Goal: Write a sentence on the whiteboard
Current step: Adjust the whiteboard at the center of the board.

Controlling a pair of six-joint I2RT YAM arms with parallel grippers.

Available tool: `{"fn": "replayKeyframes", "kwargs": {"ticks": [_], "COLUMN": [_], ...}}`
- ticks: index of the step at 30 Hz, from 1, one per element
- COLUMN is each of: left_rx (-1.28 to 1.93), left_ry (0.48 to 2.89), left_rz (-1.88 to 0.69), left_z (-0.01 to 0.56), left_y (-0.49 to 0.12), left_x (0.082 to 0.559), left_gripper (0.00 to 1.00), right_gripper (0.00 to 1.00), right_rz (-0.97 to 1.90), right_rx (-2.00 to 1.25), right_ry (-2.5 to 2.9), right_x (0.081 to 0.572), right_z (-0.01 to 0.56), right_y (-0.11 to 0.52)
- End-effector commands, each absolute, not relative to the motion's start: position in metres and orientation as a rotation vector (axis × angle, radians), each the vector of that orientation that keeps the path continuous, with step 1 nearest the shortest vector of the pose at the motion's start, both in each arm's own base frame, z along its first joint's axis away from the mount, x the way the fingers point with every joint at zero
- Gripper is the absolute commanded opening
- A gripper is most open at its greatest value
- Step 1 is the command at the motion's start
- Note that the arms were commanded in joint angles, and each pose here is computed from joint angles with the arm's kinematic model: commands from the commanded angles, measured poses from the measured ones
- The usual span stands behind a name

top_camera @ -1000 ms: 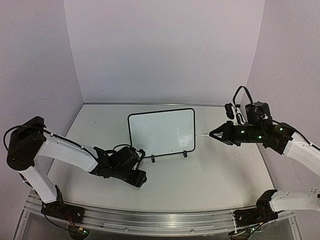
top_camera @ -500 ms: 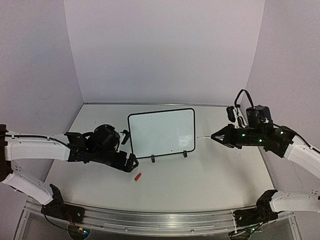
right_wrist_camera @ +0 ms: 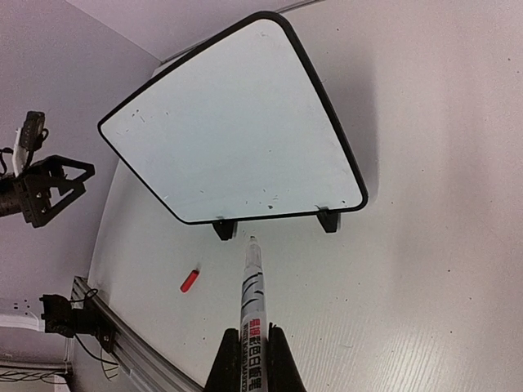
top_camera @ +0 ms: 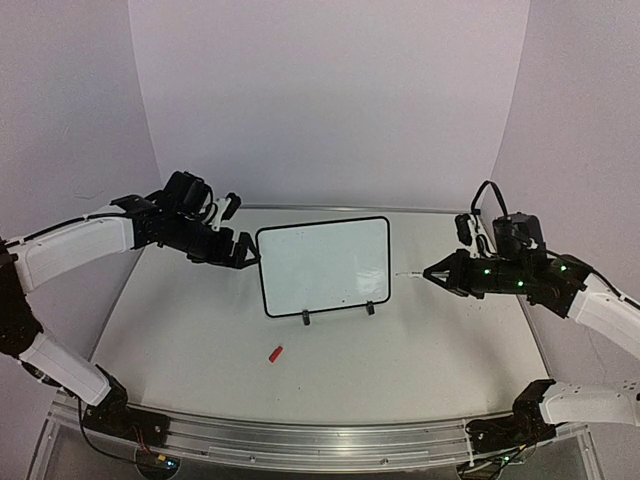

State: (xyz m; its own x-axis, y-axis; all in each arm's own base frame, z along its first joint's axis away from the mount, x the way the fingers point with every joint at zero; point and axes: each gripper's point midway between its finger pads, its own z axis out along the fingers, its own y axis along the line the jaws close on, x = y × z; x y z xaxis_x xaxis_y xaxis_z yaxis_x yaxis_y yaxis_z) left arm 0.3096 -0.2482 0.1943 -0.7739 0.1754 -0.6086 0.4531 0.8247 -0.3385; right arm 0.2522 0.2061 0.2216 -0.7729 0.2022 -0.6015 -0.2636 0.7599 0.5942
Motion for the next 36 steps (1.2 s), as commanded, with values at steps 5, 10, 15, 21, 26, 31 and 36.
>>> {"fn": "replayKeyframes", "kwargs": {"ticks": [5,10,15,21,26,31,36], "left_rx": [0.649,0.661,0.674,0.594,0.523,0.489,0.497], "left_ry": [2.43,2.428,2.442,2.476,2.503,2.508,2.496], "left_rz": [-0.708,-0.712,-0.754,-0.682,-0.6,-0.607,-0.638], "left_z": [0.189,0.181,0.177,0.173,0.17,0.172,0.177], "left_y": [-0.284,-0.297,-0.307,-0.305,-0.303,-0.307,-0.319], "left_x": [0.33,0.346,0.35,0.356,0.356,0.355,0.351], "left_gripper": [0.97,0.96,0.94,0.92,0.92,0.92,0.92], "right_gripper": [0.0,0.0,0.0,0.0,0.0,0.0,0.0], "right_rz": [0.892,0.88,0.874,0.848,0.836,0.828,0.823], "right_rx": [-0.003,0.0,0.0,0.014,0.015,0.015,0.026], "right_ry": [2.199,2.201,2.196,2.198,2.198,2.207,2.214], "right_x": [0.259,0.259,0.259,0.261,0.263,0.264,0.263], "right_z": [0.238,0.236,0.236,0.232,0.23,0.226,0.222], "right_y": [0.2,0.198,0.197,0.194,0.193,0.193,0.192]}}
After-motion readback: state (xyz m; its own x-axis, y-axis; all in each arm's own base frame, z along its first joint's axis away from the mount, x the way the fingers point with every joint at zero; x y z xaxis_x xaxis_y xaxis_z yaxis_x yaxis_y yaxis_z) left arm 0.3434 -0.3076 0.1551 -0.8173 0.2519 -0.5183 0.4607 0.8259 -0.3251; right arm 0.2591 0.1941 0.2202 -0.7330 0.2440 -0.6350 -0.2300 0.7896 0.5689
